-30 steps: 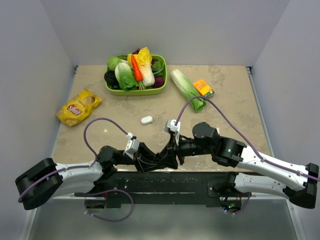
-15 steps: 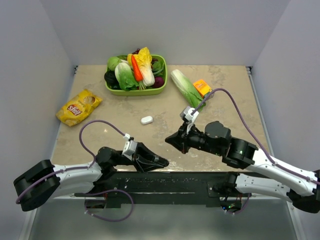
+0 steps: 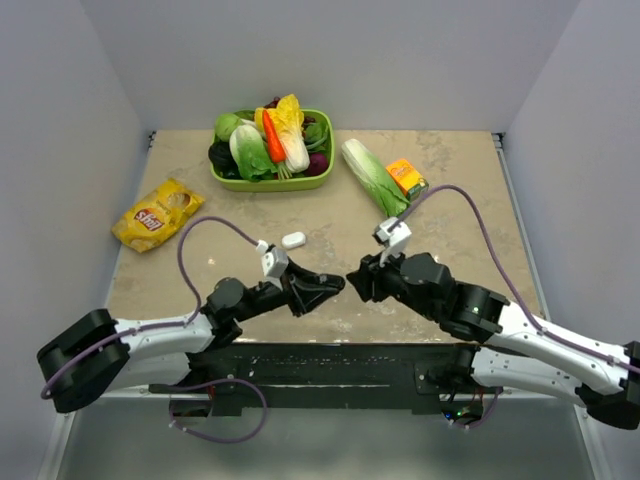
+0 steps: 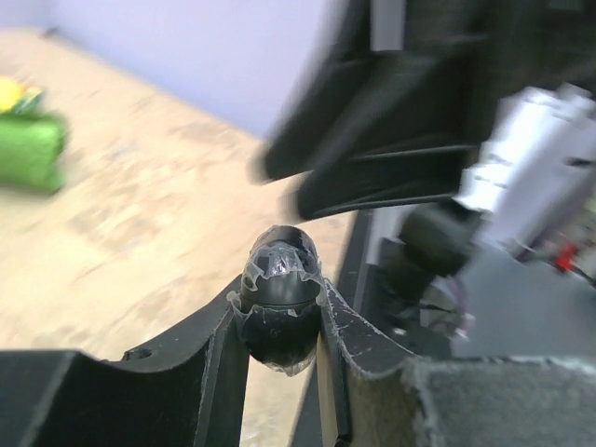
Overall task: Insert the wireless bluetooth earbuds into the charging case
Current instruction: Place the charging case at the center of the board.
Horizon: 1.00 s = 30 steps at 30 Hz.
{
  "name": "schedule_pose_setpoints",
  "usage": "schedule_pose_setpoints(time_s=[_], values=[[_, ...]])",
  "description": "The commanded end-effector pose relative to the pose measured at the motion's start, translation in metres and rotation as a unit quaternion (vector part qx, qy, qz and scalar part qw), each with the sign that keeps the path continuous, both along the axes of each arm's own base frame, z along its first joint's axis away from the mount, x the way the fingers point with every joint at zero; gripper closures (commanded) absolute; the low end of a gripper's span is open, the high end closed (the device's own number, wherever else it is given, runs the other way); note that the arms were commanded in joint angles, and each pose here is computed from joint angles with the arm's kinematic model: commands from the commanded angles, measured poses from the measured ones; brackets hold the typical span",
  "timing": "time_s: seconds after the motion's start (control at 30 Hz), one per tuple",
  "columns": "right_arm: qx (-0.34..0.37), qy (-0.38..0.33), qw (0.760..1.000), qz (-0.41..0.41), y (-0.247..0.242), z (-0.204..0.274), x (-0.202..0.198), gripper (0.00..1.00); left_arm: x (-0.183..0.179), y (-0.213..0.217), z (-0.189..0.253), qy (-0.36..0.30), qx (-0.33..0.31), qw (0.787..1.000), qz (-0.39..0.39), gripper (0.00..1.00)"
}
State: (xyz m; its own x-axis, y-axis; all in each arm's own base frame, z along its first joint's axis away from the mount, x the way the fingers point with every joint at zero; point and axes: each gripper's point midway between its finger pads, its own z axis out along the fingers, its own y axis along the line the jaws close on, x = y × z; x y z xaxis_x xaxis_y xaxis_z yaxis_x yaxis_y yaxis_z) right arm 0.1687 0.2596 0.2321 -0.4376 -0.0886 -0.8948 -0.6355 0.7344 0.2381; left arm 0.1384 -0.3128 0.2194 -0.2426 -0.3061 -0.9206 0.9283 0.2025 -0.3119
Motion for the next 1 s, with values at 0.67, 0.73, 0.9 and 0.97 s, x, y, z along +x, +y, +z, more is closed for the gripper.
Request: schedule_pose_setpoints(time_s=[0.67, 0.73, 0.9, 0.97], values=[[0.001, 0.015, 0.992, -0.127, -0.038, -0.060, 0.017, 0.45, 0.177, 0.007, -0.203, 0.336, 0.207, 0.889, 0.233, 0.97], [-0.003, 0.015, 0.992, -0.127, -0.038, -0.062, 0.017, 0.44, 0.177, 0.010, -0.210, 0.348, 0.212, 0.882, 0.236, 0.82], [-0.012, 0.014, 0.990, -0.136, -0.043, -0.064, 0.018, 0.44, 0.168, 0.022, -0.226, 0.371, 0.235, 0.864, 0.245, 0.60], [-0.017, 0.015, 0.990, -0.139, -0.046, -0.064, 0.017, 0.44, 0.164, 0.031, -0.226, 0.377, 0.242, 0.857, 0.255, 0.54]])
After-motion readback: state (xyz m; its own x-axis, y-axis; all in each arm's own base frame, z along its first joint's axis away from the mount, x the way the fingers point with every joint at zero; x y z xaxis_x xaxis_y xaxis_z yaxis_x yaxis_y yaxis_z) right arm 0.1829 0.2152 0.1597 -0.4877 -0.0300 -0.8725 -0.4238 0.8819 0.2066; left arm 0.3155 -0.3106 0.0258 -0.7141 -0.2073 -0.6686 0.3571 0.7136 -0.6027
